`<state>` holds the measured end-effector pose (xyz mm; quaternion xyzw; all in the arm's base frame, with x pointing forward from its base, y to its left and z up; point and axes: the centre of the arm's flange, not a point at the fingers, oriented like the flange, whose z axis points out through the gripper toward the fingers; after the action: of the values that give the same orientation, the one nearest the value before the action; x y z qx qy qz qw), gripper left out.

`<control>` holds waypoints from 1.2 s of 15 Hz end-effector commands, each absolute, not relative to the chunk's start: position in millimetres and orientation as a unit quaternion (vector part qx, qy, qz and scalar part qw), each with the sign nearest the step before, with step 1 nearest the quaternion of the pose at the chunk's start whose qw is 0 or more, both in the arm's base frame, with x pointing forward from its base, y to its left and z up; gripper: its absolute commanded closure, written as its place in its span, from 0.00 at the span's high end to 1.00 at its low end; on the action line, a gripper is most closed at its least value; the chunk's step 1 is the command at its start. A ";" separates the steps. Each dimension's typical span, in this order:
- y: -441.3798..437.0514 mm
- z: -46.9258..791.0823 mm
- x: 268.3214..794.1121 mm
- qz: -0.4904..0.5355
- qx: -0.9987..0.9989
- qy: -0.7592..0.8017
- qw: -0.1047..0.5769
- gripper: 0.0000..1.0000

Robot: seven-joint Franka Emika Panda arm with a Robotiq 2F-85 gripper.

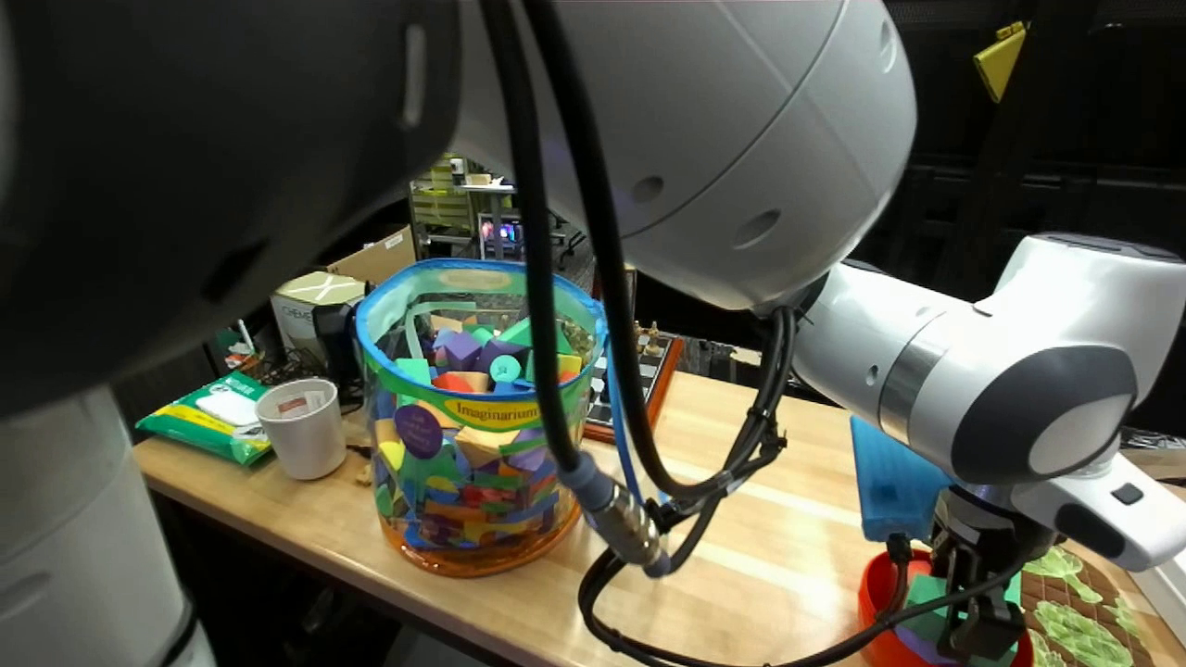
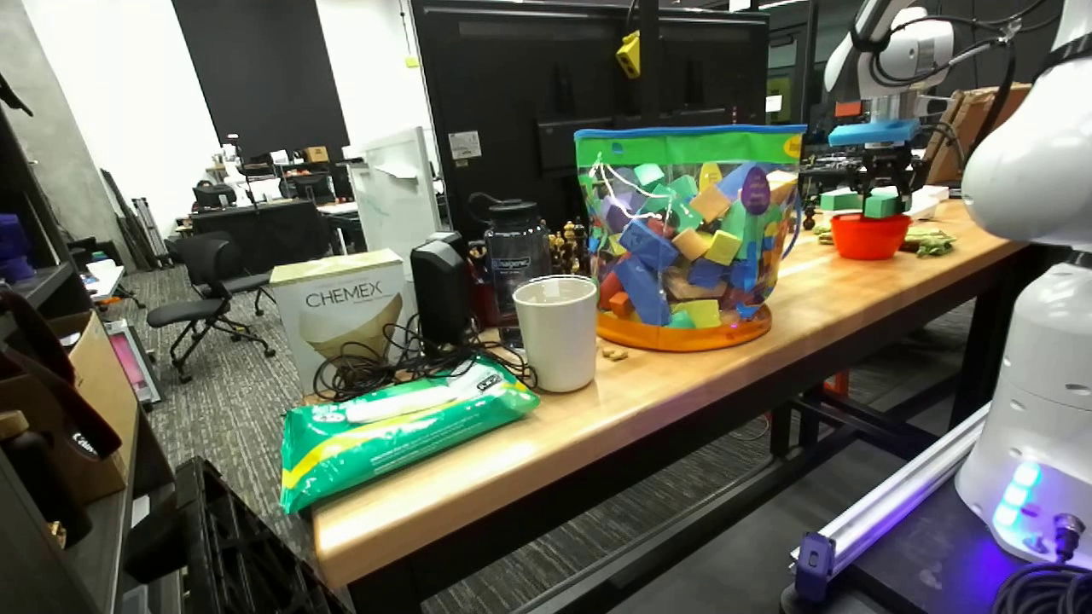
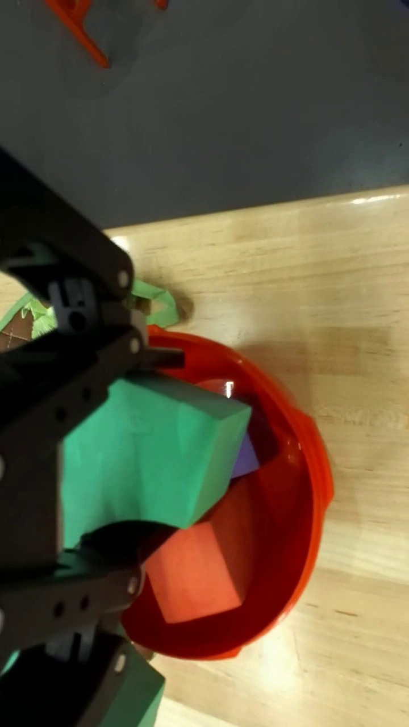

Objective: Remove one green block from the toy bag and put it in the red bowl

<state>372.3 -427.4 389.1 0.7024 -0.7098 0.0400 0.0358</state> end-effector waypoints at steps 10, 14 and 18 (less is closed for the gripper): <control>-422.9 397.2 365.5 0.037 0.704 -0.708 0.024 1.00; -405.6 414.1 371.1 0.053 0.719 -0.692 0.035 1.00; -376.4 445.6 383.1 0.083 0.742 -0.661 0.073 1.00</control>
<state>386.9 -409.5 417.0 0.7309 -0.6773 0.0613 0.0568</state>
